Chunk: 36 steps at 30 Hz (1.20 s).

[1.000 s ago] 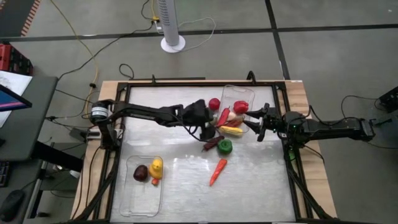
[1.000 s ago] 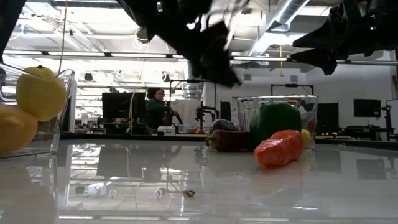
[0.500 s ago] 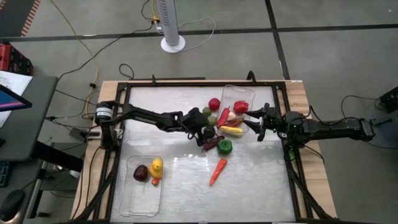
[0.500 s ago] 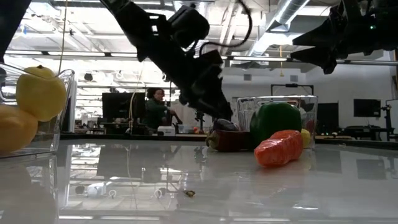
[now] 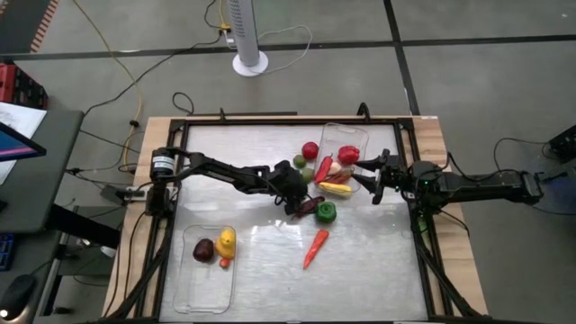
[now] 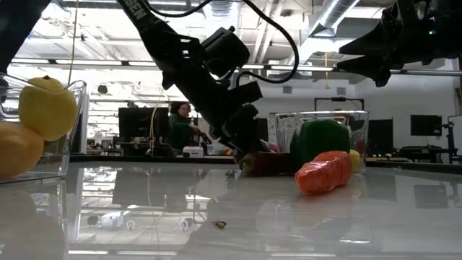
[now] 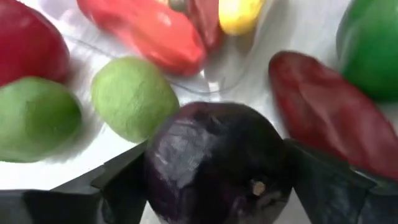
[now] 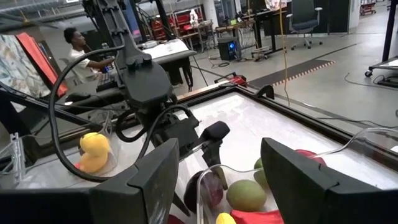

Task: Sort produce into baskets
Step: Put the purple onion into the top transparent bin

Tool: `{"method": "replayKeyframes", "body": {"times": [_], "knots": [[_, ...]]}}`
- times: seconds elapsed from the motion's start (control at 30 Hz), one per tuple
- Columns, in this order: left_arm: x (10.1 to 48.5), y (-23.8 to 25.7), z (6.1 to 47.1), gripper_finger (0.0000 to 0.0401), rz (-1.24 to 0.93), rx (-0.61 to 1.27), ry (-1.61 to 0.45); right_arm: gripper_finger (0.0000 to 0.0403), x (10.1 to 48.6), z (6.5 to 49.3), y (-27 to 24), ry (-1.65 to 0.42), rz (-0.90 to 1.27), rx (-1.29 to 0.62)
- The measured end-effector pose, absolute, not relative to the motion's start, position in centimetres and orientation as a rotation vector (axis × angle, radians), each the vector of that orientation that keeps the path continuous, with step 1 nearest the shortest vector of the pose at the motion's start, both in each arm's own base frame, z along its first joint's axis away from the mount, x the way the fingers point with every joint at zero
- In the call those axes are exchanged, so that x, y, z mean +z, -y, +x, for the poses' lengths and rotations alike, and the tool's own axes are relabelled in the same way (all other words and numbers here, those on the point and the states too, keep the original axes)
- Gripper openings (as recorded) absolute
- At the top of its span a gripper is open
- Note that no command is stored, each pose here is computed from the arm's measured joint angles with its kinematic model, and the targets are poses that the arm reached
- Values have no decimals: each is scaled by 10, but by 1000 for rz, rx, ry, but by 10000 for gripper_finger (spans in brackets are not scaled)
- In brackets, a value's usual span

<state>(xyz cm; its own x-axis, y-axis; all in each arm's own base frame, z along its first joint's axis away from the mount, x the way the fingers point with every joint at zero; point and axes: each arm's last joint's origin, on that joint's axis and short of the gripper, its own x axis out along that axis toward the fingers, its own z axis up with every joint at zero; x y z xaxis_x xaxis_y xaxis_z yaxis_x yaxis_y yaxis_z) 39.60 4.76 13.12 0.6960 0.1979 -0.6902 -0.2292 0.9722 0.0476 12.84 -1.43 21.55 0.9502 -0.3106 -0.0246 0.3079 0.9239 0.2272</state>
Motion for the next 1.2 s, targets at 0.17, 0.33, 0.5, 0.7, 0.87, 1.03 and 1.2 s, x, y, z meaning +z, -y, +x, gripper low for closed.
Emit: {"method": "replayKeyframes", "body": {"times": [0.17,0.33,0.5,0.7,0.87,1.03,1.2], "knots": [[137,-47,395,273,-25,228,-764,256,215,128,14,12,231,-318],[171,-52,388,267,8,267,-689,256,216,128,14,13,231,-318],[201,-60,381,289,43,415,-589,256,216,128,14,17,233,-317],[216,-63,394,293,35,374,-366,256,216,128,14,21,233,-318],[213,-63,403,294,11,327,-266,256,217,128,14,25,233,-318],[204,-62,409,304,-40,279,-283,256,217,128,14,24,232,-318],[216,-63,416,334,-17,253,-279,256,217,128,15,24,232,-319]]}}
